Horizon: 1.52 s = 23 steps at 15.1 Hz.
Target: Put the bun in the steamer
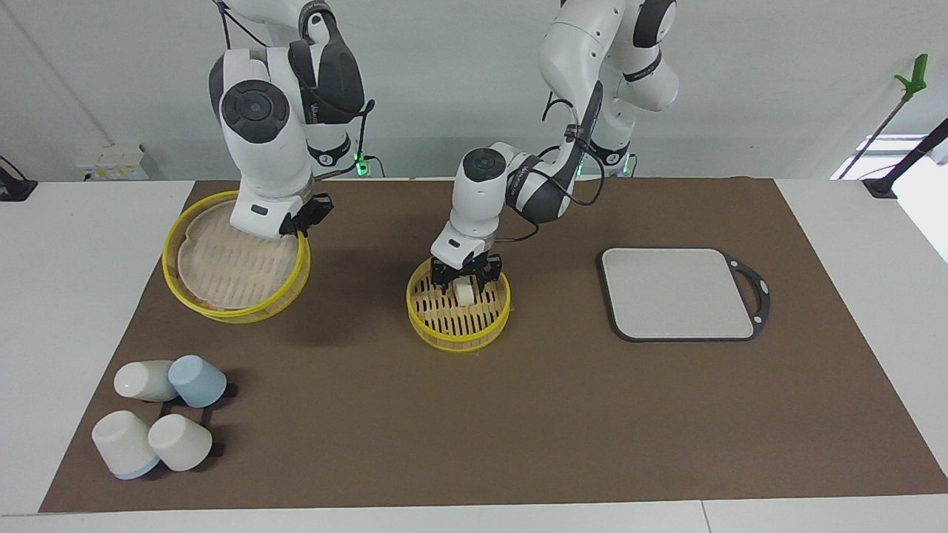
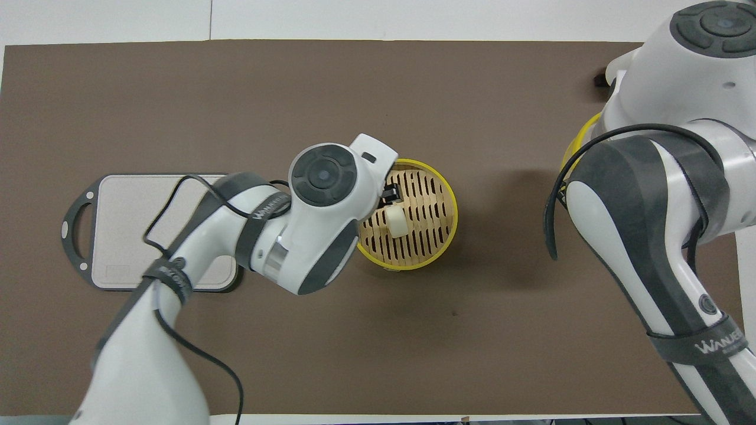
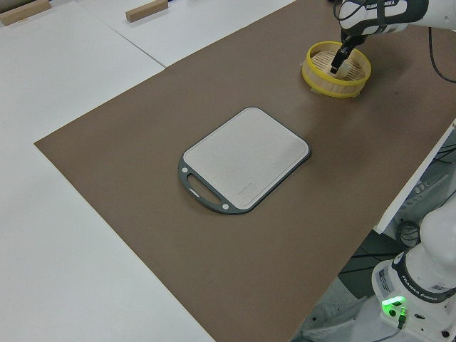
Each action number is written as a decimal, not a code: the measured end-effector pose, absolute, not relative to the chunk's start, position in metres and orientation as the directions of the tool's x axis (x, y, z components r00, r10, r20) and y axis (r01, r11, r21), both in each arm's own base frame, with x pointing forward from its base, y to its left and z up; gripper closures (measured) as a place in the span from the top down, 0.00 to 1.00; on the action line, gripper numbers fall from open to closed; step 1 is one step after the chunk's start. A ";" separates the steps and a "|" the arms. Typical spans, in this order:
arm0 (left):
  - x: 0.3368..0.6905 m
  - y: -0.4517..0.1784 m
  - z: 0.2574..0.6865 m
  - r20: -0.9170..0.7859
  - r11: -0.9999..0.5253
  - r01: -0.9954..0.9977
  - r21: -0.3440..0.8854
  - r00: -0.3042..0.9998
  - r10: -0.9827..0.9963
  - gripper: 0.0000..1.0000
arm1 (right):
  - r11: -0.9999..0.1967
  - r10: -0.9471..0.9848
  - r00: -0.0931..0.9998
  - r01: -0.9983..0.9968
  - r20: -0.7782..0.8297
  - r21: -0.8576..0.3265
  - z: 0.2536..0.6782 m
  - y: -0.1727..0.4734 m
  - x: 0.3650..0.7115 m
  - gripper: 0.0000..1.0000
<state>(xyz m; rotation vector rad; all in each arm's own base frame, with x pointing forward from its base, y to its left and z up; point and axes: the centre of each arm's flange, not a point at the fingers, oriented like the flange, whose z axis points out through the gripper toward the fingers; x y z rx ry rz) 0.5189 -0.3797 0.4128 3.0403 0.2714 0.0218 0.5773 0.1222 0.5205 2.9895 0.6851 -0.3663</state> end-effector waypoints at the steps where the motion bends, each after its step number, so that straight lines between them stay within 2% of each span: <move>1: 0.529 -0.344 0.439 -0.008 -0.974 0.211 0.081 0.977 0.211 1.00 | -0.912 0.408 0.895 0.410 -0.181 -0.027 0.521 0.142 0.579 0.08; 5: 0.554 -0.184 0.524 -0.037 -0.973 0.221 0.071 0.975 0.218 1.00 | -0.956 0.284 0.959 0.281 -0.022 -0.080 0.509 0.288 0.556 0.08; 9: 0.550 -0.063 0.557 -0.051 -0.996 0.086 0.021 0.995 0.084 1.00 | -0.973 0.205 0.978 0.207 0.024 -0.106 0.459 0.392 0.532 0.08; 12: 0.539 -0.035 0.570 -0.065 -1.000 0.005 -0.009 0.998 0.005 1.00 | -0.976 0.195 0.980 0.198 0.045 -0.095 0.415 0.415 0.538 0.08; 14: 0.533 -0.026 0.576 -0.081 -0.999 -0.044 -0.007 0.996 -0.043 1.00 | -0.977 0.189 0.981 0.192 0.049 -0.090 0.401 0.420 0.541 0.08; 23: 0.526 -0.008 0.597 -0.083 -0.998 -0.064 0.010 0.994 -0.064 1.00 | -0.981 0.150 0.984 0.160 0.095 -0.108 0.392 0.452 0.529 0.08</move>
